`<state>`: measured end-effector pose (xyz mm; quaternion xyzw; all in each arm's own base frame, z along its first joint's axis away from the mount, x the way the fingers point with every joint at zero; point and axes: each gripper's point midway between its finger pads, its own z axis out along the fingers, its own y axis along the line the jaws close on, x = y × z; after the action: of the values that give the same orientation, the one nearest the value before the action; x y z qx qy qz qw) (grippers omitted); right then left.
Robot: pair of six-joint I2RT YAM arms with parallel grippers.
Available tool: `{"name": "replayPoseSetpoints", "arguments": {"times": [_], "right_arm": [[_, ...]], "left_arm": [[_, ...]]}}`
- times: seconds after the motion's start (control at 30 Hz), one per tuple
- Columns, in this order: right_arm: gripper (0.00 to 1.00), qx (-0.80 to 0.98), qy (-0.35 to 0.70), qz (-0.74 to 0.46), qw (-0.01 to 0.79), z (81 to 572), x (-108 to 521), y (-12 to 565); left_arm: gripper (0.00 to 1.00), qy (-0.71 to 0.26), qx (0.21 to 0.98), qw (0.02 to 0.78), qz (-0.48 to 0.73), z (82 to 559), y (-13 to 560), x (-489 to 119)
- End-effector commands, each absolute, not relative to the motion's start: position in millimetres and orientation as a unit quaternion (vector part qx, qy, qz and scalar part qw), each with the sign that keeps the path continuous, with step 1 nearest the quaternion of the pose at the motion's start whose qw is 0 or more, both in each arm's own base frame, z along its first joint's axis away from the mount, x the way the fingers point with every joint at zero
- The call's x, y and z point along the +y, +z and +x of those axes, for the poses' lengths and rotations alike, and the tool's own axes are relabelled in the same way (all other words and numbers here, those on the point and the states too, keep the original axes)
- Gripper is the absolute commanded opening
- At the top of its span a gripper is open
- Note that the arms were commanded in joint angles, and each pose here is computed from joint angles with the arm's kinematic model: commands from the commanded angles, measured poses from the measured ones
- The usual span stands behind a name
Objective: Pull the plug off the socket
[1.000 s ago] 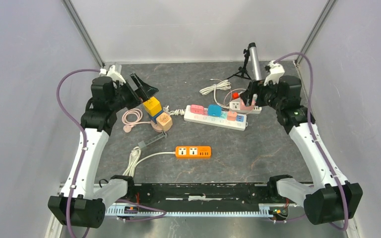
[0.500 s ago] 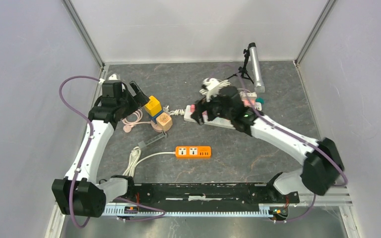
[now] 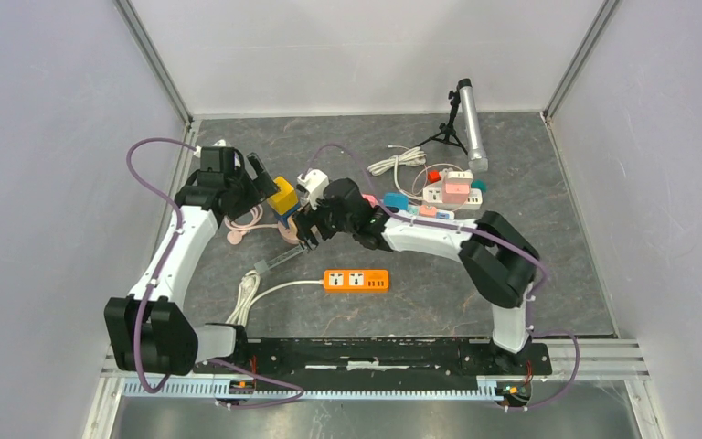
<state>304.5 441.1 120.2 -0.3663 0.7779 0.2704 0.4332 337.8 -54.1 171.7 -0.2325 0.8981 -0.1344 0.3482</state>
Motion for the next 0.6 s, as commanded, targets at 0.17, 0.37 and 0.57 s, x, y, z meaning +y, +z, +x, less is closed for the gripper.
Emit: {"name": "replayPoseSetpoints", "arguments": {"times": [0.17, 0.37, 0.57], "right_arm": [[0.84, 0.787, 0.217, -0.339, 0.468, 331, 464, 108], [0.50, 0.784, 0.203, -0.347, 0.473, 330, 455, 97], [0.36, 0.783, 0.187, -0.363, 0.469, 315, 427, 100]], "left_arm": [[1.00, -0.125, 0.896, 0.365, -0.219, 350, 182, -49], [1.00, -0.143, 0.899, 0.354, -0.215, 346, 180, -56], [1.00, -0.166, 0.904, 0.335, -0.207, 343, 173, -66]]}}
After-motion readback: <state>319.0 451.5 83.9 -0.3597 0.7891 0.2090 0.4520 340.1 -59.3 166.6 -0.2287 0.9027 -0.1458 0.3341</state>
